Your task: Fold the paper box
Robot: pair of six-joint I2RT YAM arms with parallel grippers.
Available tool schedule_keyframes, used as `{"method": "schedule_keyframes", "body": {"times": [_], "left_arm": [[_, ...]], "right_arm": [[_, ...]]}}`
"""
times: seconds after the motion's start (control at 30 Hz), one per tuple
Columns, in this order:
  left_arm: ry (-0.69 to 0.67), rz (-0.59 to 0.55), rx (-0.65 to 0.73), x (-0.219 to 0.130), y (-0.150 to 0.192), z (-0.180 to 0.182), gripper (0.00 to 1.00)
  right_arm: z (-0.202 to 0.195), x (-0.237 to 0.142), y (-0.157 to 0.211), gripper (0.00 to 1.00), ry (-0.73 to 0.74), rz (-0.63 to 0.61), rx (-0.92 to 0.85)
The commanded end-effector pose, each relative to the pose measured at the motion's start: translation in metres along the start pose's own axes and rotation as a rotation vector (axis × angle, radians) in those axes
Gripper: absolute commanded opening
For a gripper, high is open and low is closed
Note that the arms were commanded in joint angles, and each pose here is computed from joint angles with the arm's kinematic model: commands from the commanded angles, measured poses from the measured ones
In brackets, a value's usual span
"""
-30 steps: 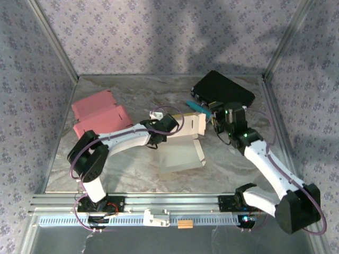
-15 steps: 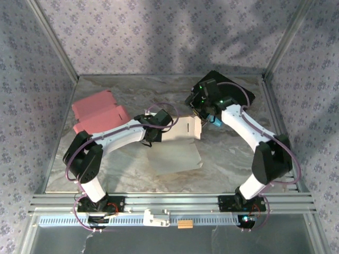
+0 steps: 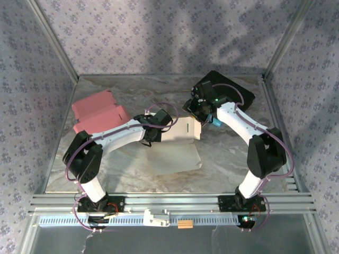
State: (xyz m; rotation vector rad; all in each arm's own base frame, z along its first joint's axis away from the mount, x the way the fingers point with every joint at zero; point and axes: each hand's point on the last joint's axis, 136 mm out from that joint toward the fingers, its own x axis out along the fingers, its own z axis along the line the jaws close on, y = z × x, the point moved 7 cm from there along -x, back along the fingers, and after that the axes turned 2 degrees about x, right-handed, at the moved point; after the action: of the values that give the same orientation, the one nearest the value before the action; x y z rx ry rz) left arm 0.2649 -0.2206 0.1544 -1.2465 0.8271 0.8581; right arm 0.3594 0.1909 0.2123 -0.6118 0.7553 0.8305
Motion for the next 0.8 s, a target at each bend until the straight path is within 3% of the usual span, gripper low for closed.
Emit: {"method": "schedule_keyframes", "body": {"times": [0.0,0.6,0.77], "left_arm": [[0.000,0.012,0.019,-0.009,0.000,0.005,0.00],[0.007,0.000,0.025,-0.010,-0.002,0.004,0.00],[0.009,-0.002,0.025,-0.010,-0.002,0.005,0.00]], "right_arm": [[-0.005,0.007,0.007,0.51,0.018,0.051,-0.018],[0.012,0.013,0.019,0.51,-0.098,0.102,0.057],[-0.008,-0.010,0.018,0.50,-0.037,0.031,0.057]]}}
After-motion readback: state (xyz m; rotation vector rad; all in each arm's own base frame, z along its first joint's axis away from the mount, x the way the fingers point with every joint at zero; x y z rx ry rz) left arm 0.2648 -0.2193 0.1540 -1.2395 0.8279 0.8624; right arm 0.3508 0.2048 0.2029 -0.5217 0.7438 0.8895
